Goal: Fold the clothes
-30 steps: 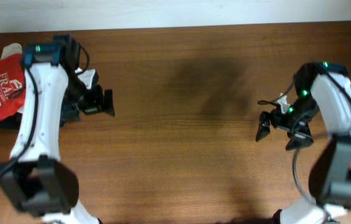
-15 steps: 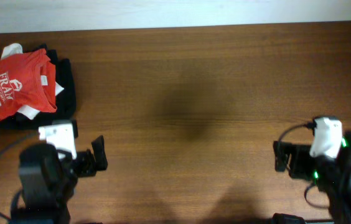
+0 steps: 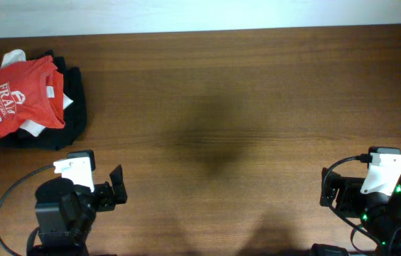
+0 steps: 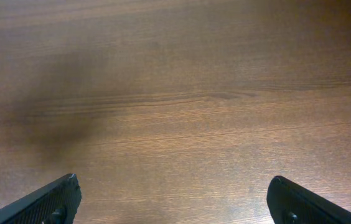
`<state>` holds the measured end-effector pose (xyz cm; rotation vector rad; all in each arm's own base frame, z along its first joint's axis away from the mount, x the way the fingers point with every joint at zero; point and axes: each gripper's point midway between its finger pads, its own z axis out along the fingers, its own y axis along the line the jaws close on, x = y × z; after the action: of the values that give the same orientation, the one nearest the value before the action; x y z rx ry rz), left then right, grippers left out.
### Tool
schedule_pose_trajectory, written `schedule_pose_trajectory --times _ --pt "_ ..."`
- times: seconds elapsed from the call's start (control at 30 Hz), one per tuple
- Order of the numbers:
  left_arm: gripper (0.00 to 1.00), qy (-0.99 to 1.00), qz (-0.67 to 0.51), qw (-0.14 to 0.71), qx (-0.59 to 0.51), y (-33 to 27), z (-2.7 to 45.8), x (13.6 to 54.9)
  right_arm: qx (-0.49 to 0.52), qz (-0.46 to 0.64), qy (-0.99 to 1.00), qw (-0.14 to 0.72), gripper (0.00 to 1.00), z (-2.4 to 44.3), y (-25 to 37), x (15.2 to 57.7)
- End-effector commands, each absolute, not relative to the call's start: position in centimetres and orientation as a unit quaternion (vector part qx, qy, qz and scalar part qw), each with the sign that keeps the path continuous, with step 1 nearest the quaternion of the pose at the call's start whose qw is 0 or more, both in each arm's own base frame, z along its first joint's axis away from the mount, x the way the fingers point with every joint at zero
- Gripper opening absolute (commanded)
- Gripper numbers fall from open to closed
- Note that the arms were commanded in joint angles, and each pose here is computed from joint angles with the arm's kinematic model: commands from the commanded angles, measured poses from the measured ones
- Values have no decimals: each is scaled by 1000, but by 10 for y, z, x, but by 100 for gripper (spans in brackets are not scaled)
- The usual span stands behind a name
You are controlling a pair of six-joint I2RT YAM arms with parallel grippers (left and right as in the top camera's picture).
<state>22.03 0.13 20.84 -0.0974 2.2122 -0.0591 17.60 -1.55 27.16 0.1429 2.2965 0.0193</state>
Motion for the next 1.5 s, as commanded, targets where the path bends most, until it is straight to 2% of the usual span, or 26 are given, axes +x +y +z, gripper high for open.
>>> schedule_pose_trajectory --times 0.0,0.5,0.73,1.07,1.47 --pt "99 895 -24 444 -46 2 206 220 64 0 910 409 99 271 -19 176" --pt "99 898 -23 437 -47 2 203 218 46 -6 909 415 99 273 -16 175" --pt "99 898 -23 437 -47 2 203 218 -47 -22 832 553 99 298 1 183" --pt "99 898 -23 437 -47 2 203 218 -65 -23 699 711 99 272 8 209" --pt "99 898 -23 437 -47 2 203 218 -49 -49 633 771 99 233 -2 239"
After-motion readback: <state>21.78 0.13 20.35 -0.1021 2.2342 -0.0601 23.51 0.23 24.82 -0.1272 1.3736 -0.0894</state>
